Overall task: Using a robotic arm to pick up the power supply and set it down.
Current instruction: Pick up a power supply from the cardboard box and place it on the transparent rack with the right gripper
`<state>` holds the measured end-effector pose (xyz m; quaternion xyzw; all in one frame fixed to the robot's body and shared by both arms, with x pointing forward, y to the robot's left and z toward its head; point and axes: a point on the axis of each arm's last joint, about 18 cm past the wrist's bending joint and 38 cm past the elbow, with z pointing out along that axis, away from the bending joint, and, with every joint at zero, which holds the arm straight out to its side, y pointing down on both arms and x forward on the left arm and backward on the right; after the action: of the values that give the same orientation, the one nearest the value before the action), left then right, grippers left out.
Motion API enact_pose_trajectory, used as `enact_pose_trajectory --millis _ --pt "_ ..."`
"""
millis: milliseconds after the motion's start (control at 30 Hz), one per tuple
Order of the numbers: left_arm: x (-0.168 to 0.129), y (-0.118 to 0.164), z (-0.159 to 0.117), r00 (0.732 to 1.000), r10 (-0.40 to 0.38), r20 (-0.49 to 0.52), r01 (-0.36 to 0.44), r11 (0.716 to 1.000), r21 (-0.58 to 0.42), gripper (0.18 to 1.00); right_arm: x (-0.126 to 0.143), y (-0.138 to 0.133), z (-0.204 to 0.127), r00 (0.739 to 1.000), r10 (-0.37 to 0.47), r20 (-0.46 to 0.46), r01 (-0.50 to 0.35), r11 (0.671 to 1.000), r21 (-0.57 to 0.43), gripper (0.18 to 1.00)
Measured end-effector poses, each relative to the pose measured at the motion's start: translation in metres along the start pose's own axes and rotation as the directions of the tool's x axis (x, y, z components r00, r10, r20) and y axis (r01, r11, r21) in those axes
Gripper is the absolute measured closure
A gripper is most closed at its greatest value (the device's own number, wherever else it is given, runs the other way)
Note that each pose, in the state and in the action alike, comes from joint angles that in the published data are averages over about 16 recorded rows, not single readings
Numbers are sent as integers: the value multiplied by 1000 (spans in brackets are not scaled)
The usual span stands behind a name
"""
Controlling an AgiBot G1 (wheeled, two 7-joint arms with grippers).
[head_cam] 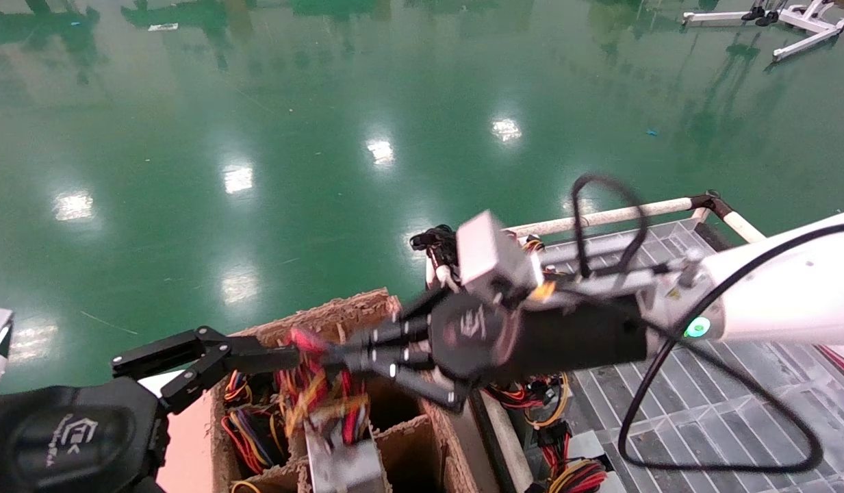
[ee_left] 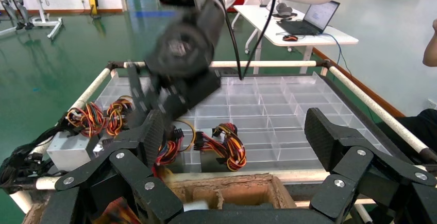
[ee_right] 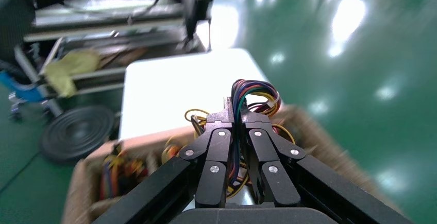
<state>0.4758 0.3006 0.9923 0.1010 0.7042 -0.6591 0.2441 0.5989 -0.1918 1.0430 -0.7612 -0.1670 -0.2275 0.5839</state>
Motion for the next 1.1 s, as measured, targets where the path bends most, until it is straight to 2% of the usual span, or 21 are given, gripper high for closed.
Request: enact_pose_trajectory --millis 233,400,700,933,1100 --pt "0 0 0 1000 0 0 0 1000 0 184 12 -33 -26 990 -110 -85 116 991 71 983" --pt "0 0 0 1000 0 0 0 1000 0 184 21 -55 -48 971 -185 -153 198 978 71 983" --pt "0 0 0 1000 0 0 0 1000 0 184 39 -82 -100 900 -334 -279 315 942 -113 984" --pt "0 0 0 1000 0 0 0 1000 0 184 45 -99 -145 828 -440 -348 355 891 -282 984" --pt "0 0 0 1000 0 0 0 1000 0 184 40 -112 -173 783 -487 -386 368 864 -344 984"
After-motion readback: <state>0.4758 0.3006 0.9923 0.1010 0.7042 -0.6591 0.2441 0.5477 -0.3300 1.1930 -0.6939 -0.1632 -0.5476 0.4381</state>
